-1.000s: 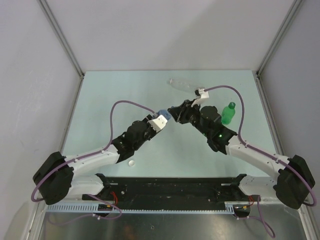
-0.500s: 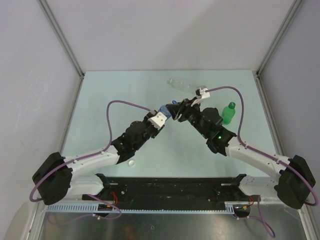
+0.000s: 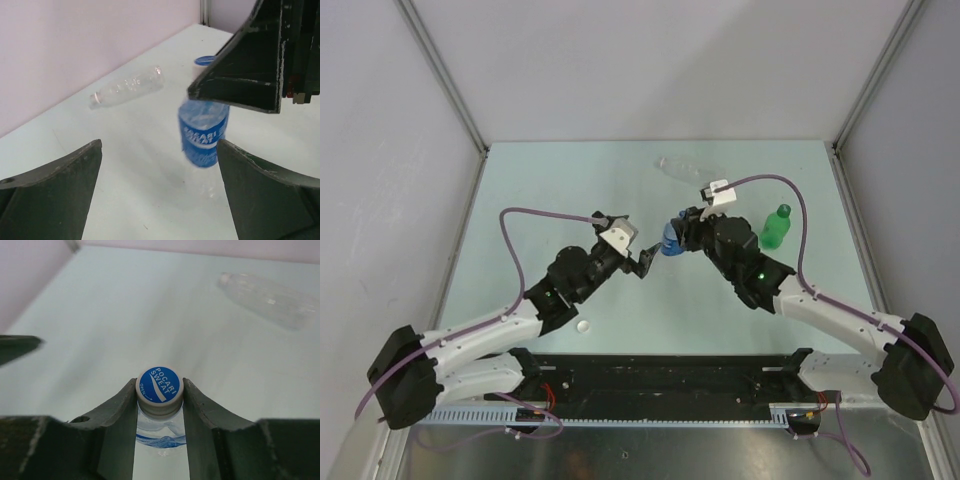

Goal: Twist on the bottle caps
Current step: Place the plastic bottle at the center of the board.

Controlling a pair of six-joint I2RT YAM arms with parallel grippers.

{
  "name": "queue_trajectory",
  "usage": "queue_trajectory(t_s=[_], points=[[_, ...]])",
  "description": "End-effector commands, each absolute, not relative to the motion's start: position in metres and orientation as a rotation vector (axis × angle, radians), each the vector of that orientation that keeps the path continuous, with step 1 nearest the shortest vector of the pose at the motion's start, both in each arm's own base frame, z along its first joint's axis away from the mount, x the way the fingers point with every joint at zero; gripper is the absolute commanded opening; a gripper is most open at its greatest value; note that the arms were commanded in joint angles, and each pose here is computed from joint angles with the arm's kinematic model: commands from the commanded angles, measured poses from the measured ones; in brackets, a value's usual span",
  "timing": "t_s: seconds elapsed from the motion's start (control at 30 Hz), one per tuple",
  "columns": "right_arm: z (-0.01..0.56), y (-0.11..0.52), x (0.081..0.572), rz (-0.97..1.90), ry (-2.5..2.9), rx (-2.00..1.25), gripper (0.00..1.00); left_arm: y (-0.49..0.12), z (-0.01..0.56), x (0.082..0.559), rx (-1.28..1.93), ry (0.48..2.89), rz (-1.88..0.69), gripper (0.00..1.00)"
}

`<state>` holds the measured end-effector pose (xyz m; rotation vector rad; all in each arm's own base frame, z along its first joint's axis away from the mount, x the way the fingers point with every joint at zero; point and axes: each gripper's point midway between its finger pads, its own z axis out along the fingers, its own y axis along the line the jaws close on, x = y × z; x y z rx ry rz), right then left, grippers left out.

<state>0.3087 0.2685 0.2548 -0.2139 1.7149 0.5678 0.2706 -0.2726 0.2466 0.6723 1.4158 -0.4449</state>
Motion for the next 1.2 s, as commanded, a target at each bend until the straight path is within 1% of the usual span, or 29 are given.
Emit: queue_trajectory(t_s=[0.0,0.23,0.43,0.53,0.63,0.73,0.8,0.93,1.17], points=[[0.256,0.203,0.310,0.232,1.728,-0.141,0.20,-0.270,0.258,0.261,0.592,1.392,-0.540,0.99],[0.236,0.113,0.298,0.017,1.724,0.100,0.19,-0.253,0.247,0.268,0.467,1.484,-0.556,0.99],[0.233,0.043,0.286,-0.140,1.655,0.254,0.23,-0.238,0.244,0.274,0.371,1.521,-0.566,1.00],[0.228,0.020,0.281,-0.187,1.637,0.312,0.25,-0.232,0.242,0.277,0.327,1.546,-0.573,0.99],[0.224,0.010,0.279,-0.186,1.636,0.333,0.31,-0.228,0.240,0.279,0.288,1.575,-0.580,0.99],[0.221,0.008,0.278,-0.181,1.640,0.336,0.36,-0.223,0.238,0.282,0.251,1.595,-0.573,0.99],[0.214,0.006,0.276,-0.199,1.666,0.325,0.43,-0.219,0.236,0.284,0.231,1.606,-0.560,1.00],[0.205,0.004,0.273,-0.212,1.696,0.333,0.52,-0.212,0.233,0.287,0.191,1.624,-0.529,0.99],[0.208,0.004,0.270,-0.174,1.677,0.376,0.71,-0.203,0.228,0.288,0.154,1.642,-0.498,0.99]])
